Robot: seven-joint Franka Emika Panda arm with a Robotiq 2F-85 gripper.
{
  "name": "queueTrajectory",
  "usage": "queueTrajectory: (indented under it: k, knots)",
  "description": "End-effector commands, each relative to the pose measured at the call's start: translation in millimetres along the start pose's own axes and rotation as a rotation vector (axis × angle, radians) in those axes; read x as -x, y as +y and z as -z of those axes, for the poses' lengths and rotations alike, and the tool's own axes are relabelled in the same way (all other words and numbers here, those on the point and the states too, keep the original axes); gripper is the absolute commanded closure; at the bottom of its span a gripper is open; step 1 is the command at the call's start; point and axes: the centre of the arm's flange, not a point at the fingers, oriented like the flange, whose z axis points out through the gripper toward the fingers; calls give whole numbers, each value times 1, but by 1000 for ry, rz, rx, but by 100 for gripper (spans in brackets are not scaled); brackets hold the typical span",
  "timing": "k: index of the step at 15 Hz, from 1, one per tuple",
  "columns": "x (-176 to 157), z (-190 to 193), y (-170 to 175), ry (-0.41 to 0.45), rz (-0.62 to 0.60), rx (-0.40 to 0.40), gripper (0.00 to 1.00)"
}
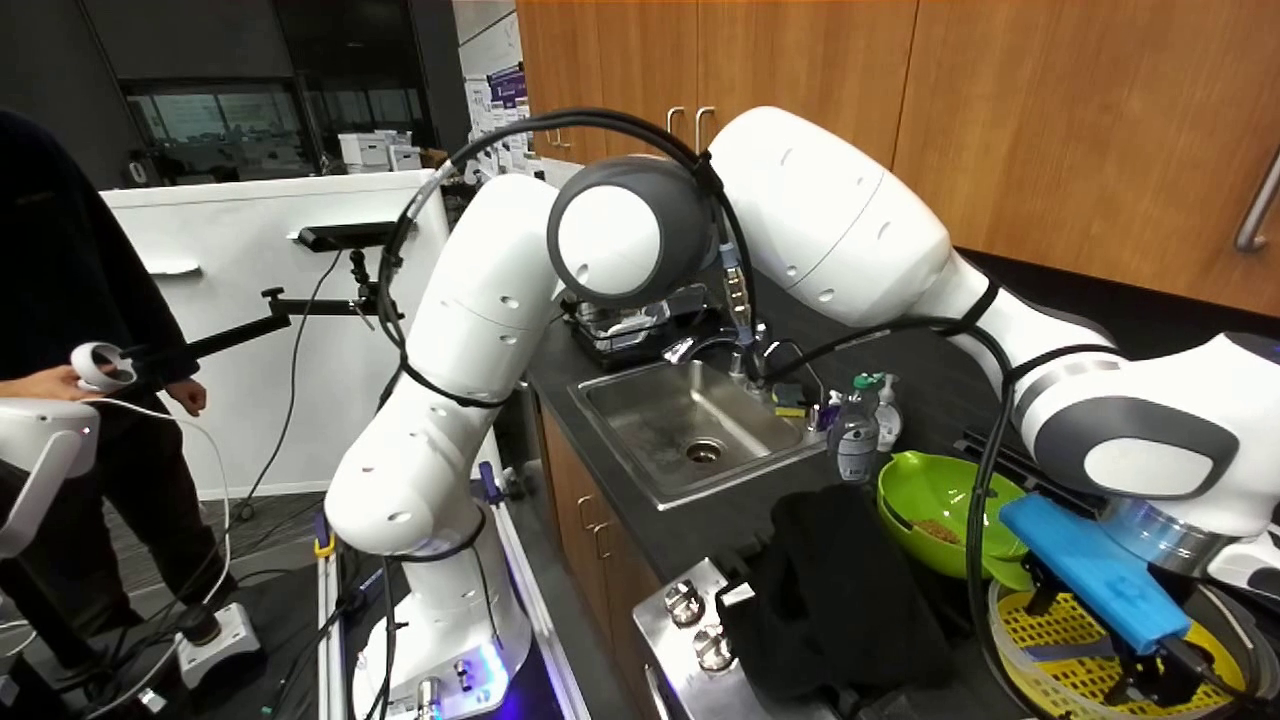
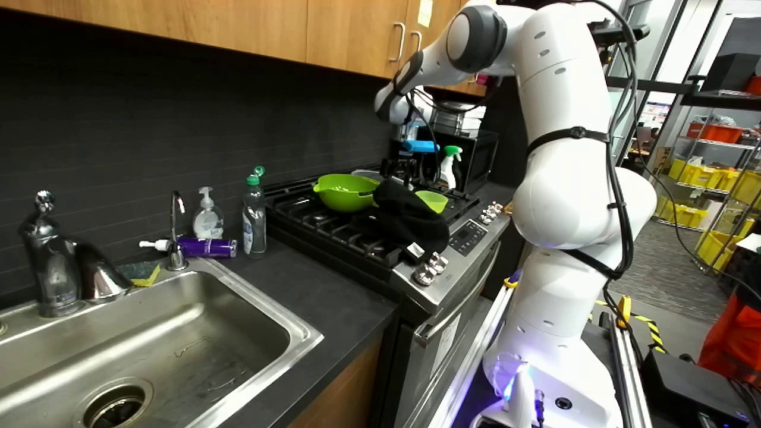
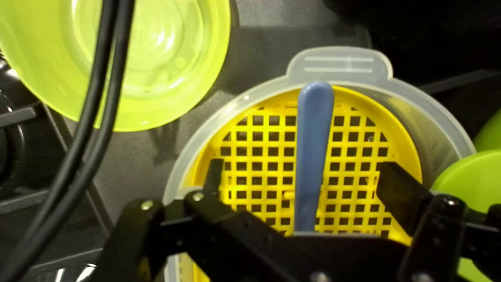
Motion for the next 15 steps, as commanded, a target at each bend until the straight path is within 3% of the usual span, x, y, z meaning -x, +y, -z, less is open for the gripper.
queueTrajectory:
  k: [1,15]
  knots:
    - [-17,3,7,-13,-11,15,0]
    - [-28,-5,22,-33,-40,17,0]
